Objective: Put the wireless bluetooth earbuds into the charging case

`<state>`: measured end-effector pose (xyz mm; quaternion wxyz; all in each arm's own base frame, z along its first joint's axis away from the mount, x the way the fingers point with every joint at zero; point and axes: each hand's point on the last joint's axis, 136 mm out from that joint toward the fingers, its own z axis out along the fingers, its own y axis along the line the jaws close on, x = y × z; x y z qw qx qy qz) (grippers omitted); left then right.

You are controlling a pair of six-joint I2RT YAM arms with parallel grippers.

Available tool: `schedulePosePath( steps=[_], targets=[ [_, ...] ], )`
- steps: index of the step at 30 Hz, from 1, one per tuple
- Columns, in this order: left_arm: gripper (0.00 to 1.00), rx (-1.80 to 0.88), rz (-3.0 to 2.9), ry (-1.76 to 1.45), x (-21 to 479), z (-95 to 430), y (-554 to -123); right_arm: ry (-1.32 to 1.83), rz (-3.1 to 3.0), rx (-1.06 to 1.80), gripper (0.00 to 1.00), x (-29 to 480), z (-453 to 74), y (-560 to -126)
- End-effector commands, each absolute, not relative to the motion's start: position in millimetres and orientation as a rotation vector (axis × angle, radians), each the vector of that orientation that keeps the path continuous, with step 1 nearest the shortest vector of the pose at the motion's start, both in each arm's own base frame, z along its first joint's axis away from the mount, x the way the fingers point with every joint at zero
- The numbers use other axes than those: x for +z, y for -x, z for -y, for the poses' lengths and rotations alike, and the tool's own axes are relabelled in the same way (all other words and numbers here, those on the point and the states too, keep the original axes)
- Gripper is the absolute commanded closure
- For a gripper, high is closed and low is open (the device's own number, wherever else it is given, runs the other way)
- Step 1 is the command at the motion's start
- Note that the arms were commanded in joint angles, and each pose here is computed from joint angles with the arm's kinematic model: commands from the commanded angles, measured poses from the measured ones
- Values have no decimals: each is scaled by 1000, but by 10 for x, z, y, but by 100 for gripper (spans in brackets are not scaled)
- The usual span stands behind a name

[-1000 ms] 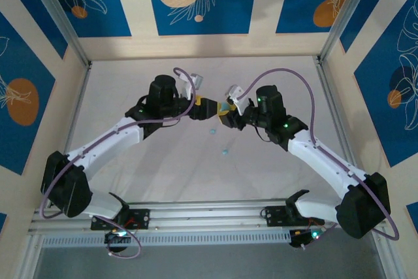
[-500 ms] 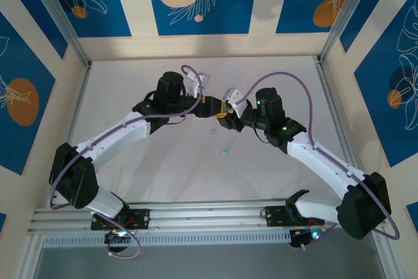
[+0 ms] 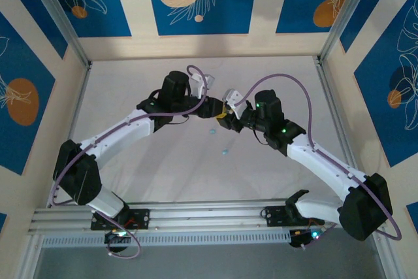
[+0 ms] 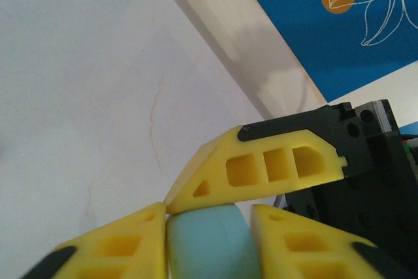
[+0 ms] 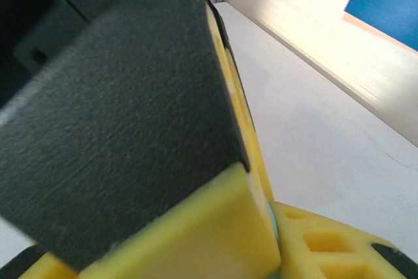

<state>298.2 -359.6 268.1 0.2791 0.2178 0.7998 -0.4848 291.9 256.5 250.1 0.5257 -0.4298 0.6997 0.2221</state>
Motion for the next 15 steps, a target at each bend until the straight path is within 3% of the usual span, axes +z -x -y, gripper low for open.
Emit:
schedulePosePath(
  steps=[1, 3, 10, 15],
  targets=[
    [80, -1301, -2080, -602, 2892, 3613, -2945, 992, -1619, 476, 64, 2638, -2505, -2927],
    [86, -1289, -2047, -581, 2972, 3579, -2959, 966, -1608, 451, 60, 2653, -2455, -2938],
    [87, -1353, -1956, -479, 3271, 3461, -2968, 972, -1500, 447, 38, 2589, -2322, -2817],
    [88, -1412, -1957, -405, 3323, 3418, -2961, 949, -1457, 467, 37, 2601, -2210, -2809]
  ],
)
